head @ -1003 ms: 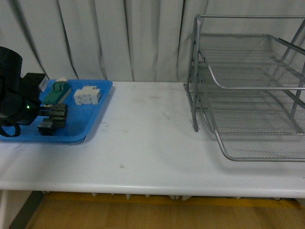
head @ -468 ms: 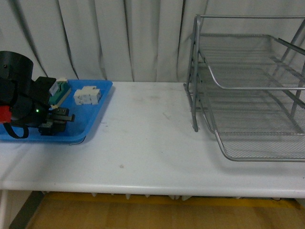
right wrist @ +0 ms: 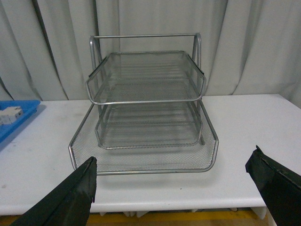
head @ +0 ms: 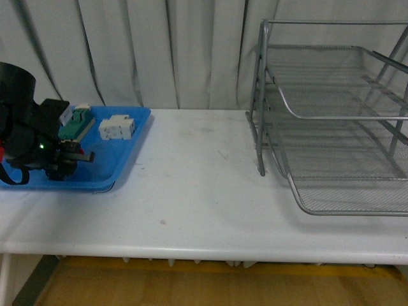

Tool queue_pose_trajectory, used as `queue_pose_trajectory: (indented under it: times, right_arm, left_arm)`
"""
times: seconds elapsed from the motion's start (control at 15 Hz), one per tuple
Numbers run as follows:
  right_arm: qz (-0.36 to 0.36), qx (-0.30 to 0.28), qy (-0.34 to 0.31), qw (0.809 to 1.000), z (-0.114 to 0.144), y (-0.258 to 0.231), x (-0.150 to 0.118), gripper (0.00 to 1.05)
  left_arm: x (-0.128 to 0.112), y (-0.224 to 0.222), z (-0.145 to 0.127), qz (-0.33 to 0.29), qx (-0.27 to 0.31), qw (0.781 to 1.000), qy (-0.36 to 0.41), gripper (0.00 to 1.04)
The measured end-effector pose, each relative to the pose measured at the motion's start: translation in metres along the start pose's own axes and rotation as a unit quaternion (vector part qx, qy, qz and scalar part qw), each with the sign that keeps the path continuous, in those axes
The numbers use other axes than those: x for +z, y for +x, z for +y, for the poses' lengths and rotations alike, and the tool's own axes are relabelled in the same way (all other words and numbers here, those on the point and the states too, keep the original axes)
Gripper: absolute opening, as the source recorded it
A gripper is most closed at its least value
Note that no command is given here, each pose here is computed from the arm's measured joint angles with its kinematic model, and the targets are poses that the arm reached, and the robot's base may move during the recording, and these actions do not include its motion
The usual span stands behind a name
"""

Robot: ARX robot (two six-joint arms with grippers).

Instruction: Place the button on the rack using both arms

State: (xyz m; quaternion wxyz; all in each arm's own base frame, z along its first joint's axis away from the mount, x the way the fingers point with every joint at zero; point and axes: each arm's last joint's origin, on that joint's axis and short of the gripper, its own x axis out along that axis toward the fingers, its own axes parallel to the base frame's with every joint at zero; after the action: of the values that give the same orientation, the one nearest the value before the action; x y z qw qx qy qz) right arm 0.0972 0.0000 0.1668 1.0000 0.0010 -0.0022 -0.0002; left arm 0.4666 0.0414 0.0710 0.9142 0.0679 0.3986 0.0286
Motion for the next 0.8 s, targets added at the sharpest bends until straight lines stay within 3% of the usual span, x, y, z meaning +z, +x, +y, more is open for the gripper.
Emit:
queue_pose_trajectory:
  times: [0.47, 0.74, 0.8]
  right_arm:
    - [0.0, 0.0, 0.0, 1.0, 0.0, 0.0, 0.0, 0.98]
    - [0.0, 0.0, 0.0, 1.0, 0.0, 0.0, 0.0, 0.98]
    - [0.0, 0.0, 0.0, 1.0, 0.0, 0.0, 0.0, 0.98]
  left_arm:
    - [0.029, -0.125, -0.006, -0.106, -0.023, 0.993, -0.043, 0.37]
    - [-0.01, -0.22, -0.028, -0.152, -0.054, 0.986, -0.034, 0.37]
    - [-0.048, -0.264, -0.032, -0.165, -0.047, 0.985, -0.035, 0.37]
